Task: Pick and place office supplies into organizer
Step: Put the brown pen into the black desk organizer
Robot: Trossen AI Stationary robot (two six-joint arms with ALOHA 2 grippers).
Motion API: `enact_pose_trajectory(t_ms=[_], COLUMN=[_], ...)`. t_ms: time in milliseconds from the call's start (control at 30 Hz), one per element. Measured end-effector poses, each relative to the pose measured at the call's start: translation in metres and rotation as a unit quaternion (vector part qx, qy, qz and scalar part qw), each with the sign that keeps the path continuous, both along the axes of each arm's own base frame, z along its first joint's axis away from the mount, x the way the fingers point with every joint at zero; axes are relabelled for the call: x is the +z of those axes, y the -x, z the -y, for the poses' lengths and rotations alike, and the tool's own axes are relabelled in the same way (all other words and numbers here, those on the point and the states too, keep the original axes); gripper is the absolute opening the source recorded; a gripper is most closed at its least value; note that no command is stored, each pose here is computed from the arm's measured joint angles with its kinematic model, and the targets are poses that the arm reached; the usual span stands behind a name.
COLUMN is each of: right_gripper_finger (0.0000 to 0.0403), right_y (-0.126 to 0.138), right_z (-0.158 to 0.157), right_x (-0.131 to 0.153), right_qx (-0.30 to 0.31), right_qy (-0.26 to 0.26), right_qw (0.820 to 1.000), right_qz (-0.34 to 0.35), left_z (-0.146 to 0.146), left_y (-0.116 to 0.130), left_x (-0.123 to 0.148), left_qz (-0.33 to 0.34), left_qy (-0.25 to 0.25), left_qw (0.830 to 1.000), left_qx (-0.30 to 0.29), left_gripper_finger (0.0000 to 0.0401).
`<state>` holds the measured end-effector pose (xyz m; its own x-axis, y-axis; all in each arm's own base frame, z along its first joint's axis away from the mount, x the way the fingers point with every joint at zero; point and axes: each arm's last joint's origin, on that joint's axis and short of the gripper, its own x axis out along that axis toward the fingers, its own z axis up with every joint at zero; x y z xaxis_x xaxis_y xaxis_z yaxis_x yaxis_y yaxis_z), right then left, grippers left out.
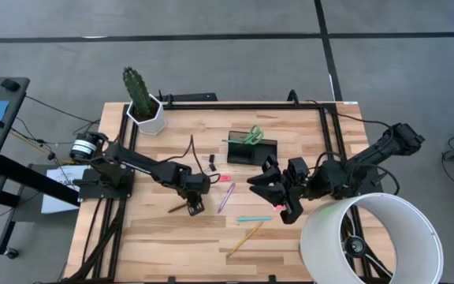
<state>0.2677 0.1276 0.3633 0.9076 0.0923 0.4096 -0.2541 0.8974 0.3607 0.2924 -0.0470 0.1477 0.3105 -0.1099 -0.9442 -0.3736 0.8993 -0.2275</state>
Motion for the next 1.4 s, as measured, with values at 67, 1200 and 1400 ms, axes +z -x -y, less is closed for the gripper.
enact_pose_trajectory(t_ms=[67, 1200, 1400], right_gripper_finger=[0.0098, 0.0098, 0.0098], right_y=[0.000, 0.000, 0.000], right_z=[0.000, 0.000, 0.000], right_x=[0.000, 0.000, -0.001], right_qx=[0.000, 0.000, 0.000], right_qy=[0.000, 0.001, 0.002], right_qw=[1.000, 1.000, 1.000], right_qz=[0.000, -0.001, -0.004], left_z=[0.000, 0.008, 0.013], left_y=[0.000, -0.002, -0.004], left_x=[0.000, -0.003, -0.015], left_qz=[0.005, 0.019, -0.003], left_qy=[-0.016, -0.081, -0.072], left_qw=[1.000, 0.996, 0.996], left_qx=[0.004, -0.027, -0.044], left_gripper_finger=[0.0125, 0.0125, 0.0125])
